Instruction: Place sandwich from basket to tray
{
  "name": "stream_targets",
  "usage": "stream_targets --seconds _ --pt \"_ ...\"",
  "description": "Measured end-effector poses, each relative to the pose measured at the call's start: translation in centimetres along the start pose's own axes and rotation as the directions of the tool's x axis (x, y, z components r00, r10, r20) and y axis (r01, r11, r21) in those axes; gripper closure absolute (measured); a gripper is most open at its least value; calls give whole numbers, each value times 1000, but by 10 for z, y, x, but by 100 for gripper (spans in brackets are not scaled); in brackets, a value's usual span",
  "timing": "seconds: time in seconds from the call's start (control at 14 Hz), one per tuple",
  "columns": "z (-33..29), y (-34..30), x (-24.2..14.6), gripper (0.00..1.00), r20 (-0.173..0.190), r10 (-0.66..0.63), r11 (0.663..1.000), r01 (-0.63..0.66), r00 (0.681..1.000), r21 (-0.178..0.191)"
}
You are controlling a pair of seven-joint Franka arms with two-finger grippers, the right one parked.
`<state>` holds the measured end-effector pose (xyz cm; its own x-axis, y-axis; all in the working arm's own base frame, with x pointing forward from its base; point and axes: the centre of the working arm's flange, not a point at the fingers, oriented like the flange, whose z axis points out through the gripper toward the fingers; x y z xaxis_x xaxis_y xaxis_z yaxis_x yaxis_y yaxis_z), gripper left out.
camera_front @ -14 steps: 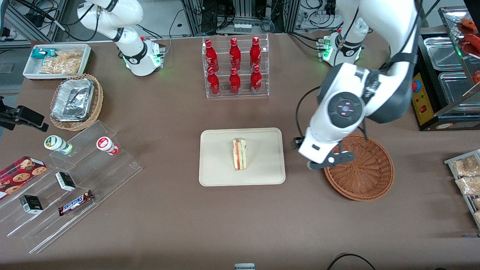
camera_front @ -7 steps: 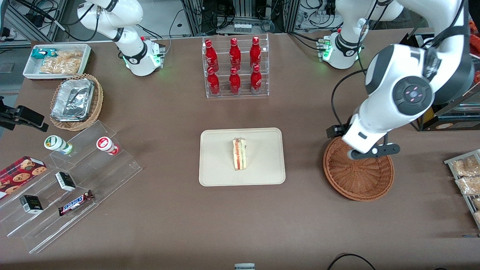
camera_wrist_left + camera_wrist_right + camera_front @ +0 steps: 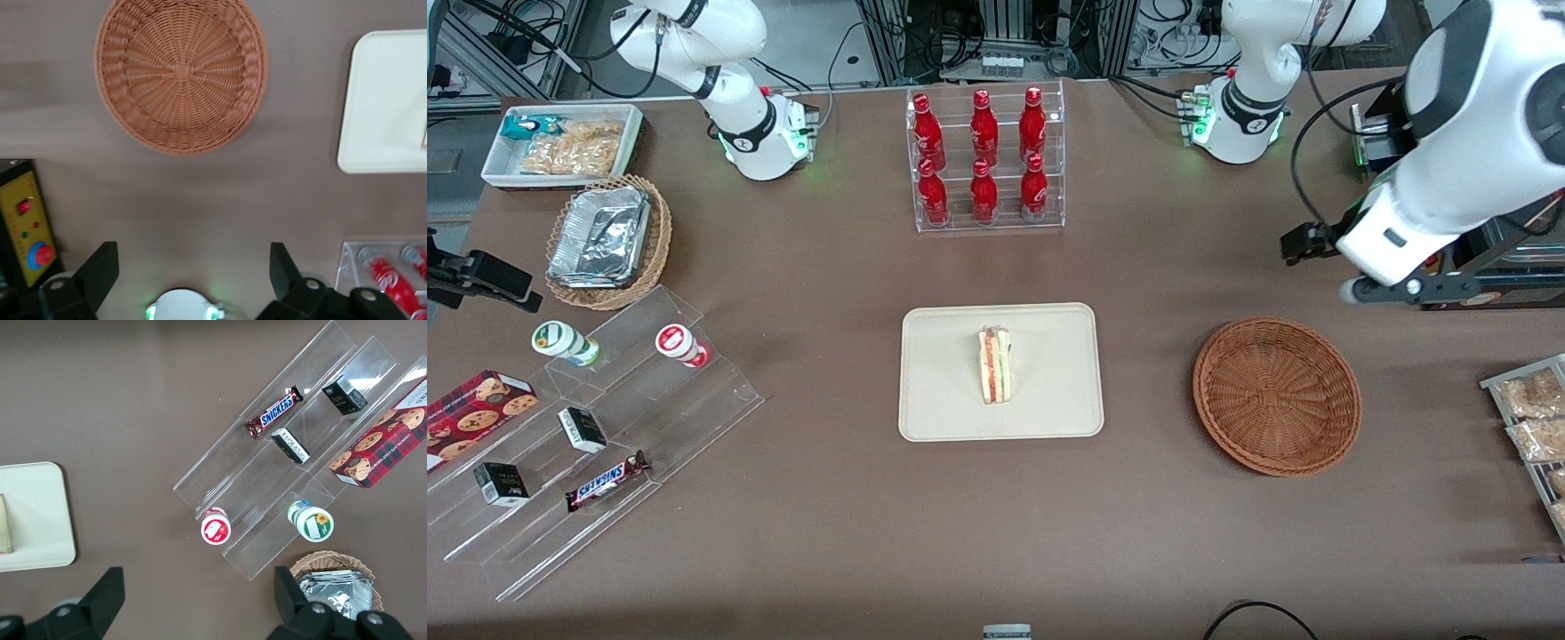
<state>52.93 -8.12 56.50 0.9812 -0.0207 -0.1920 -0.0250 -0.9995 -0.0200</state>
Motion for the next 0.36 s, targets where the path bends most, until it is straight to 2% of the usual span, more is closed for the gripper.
stream_targets --seconds 0.36 --pt "-23 -46 -12 0 -44 -1 1000 1 999 -15"
